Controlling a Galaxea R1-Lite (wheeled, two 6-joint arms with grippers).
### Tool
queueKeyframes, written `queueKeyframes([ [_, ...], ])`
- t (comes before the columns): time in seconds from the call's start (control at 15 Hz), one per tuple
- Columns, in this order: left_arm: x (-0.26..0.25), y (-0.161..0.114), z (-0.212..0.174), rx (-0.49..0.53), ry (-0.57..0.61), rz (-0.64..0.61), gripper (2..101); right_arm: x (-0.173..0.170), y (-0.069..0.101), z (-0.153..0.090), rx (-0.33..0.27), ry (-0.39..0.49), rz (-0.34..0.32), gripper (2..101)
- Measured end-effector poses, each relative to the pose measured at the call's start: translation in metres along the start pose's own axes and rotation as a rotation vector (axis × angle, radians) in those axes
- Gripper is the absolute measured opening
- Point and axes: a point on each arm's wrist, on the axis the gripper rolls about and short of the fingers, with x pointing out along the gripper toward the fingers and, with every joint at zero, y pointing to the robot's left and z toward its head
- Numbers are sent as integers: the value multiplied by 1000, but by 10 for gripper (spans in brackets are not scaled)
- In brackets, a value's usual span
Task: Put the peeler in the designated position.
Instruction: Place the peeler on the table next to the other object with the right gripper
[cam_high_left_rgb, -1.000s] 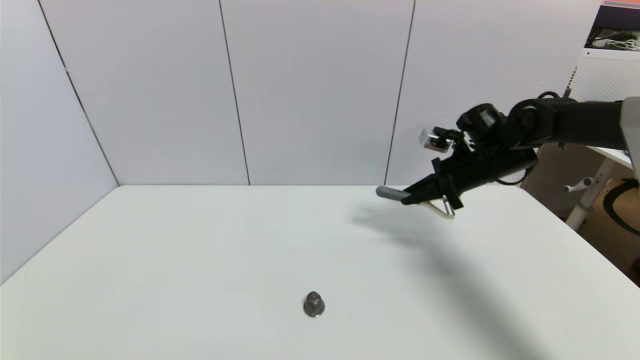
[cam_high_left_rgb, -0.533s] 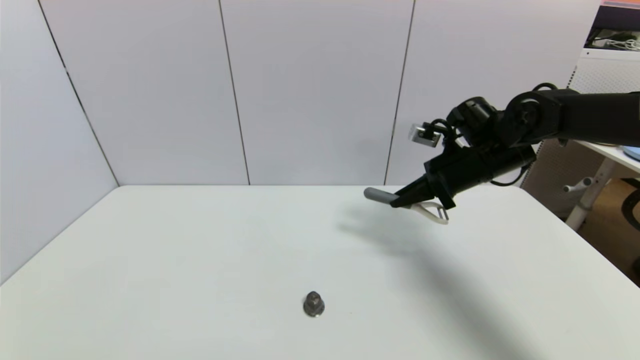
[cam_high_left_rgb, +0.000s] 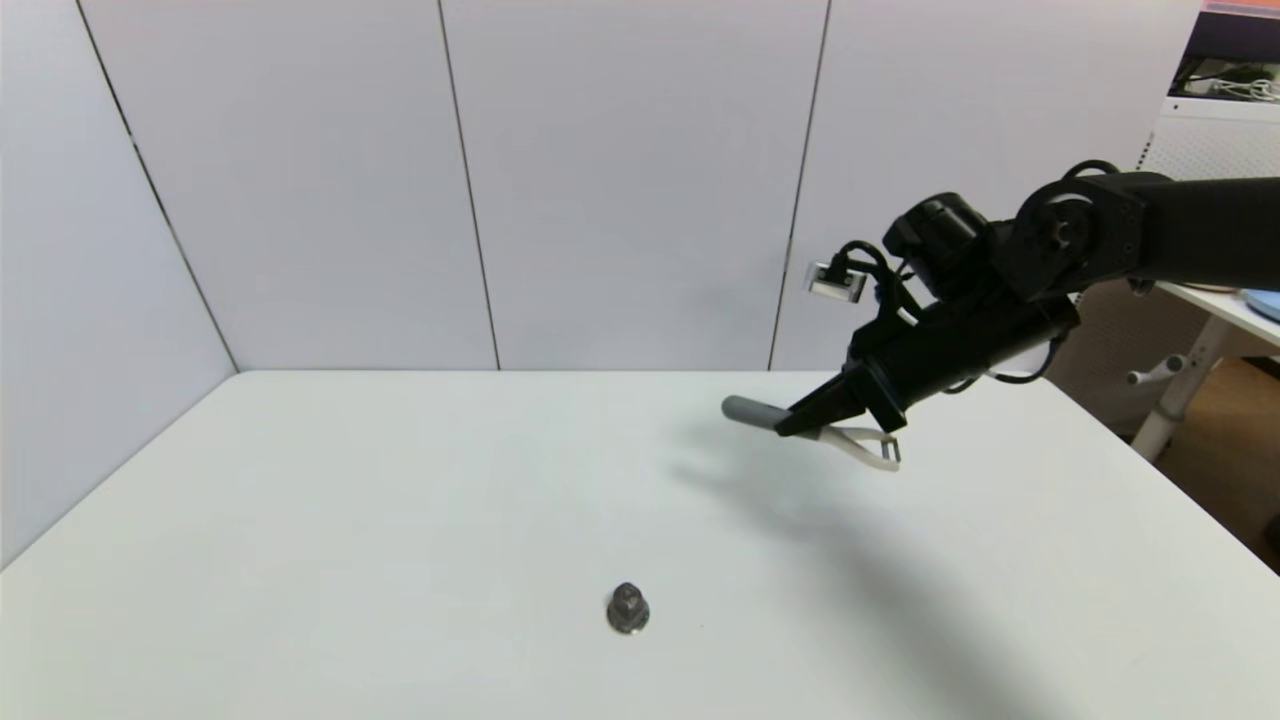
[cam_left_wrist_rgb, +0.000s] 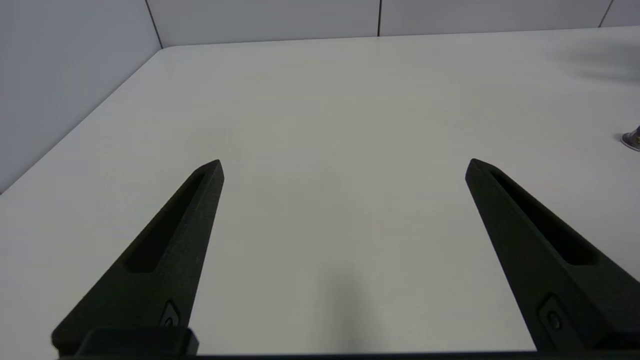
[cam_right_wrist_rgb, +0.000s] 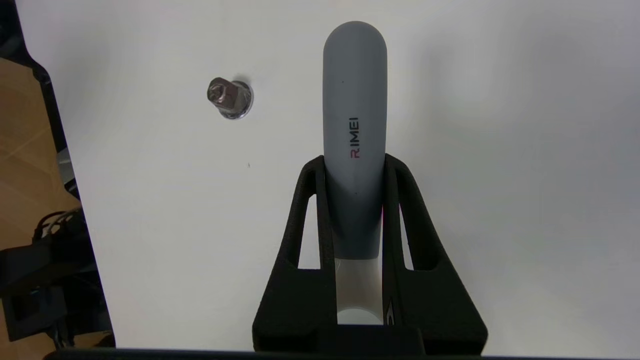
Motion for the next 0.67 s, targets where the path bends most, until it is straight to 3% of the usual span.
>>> queueKeyframes([
  [0.2, 0, 0, 0, 0, 0, 0, 979, 8, 7, 7, 9, 26, -40, 158],
  [0.33, 0, 0, 0, 0, 0, 0, 979, 19, 11, 14, -38, 13, -46, 158],
  [0.67, 0, 0, 0, 0, 0, 0, 979, 67, 22, 35, -164, -11, 11, 158],
])
